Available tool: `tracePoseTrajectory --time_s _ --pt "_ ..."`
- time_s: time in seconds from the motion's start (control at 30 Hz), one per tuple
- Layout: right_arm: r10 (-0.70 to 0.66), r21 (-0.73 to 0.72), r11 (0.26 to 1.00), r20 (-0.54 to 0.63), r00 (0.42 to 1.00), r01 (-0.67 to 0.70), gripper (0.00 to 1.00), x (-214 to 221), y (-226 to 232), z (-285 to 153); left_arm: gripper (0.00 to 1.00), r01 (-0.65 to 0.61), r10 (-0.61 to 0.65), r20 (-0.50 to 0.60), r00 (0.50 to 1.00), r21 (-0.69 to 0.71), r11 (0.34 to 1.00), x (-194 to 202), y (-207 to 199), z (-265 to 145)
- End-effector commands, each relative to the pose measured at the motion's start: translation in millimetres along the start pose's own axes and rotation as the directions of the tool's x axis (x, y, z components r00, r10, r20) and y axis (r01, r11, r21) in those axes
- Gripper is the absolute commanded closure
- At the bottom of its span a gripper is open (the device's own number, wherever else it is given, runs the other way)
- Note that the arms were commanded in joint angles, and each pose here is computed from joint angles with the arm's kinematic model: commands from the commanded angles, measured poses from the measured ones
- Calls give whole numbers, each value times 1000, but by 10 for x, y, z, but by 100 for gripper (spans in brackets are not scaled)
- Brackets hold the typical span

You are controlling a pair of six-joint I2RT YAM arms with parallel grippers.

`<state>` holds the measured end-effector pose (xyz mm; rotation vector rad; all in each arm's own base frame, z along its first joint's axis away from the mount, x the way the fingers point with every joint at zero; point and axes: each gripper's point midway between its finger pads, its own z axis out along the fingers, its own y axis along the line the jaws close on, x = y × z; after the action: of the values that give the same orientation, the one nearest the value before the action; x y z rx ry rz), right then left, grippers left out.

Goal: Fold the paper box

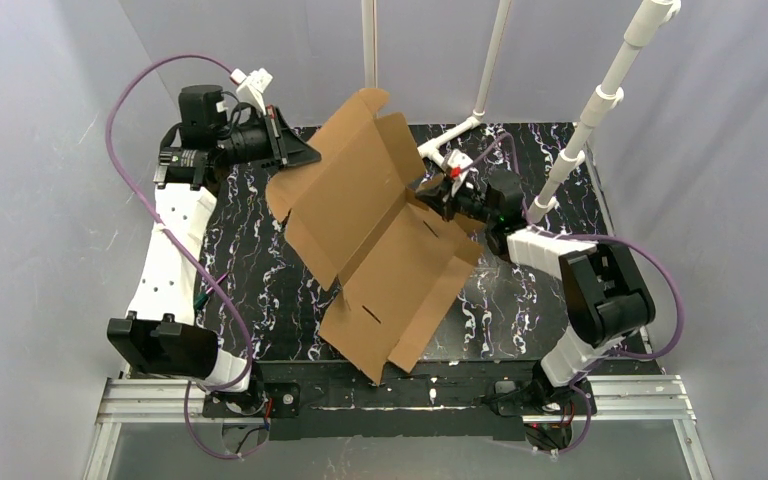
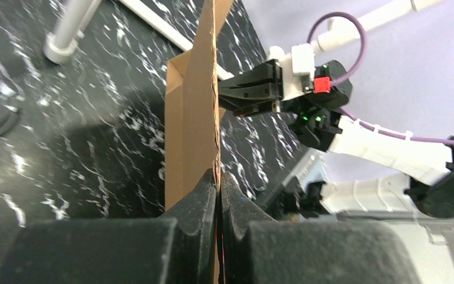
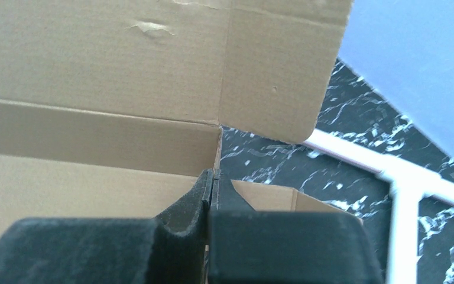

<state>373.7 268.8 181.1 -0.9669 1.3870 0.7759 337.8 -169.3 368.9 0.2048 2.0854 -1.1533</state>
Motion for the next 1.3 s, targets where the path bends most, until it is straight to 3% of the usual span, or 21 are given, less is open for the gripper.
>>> tracePoseTrajectory --time_s 0.0,0.23,0.63,0.87,1.27 --pt "-45 34 999 124 991 41 99 -574 -222 337 100 -138 150 101 983 -115 984 -365 100 -133" --pt "-22 37 999 192 981 15 99 -740 -299 439 100 -203 217 176 960 -95 975 -648 -95 -169" --pt "-108 72 992 130 986 99 99 -362 48 -103 100 -227 223 110 969 25 974 -355 -440 20" --pt "-76 107 992 136 988 62 99 -333 63 -292 100 -254 245 169 955 35 967 -453 -695 -104" --pt "-50 170 985 284 958 2 99 -931 -311 -21 100 -396 393 303 868 -55 917 -941 -943 -307"
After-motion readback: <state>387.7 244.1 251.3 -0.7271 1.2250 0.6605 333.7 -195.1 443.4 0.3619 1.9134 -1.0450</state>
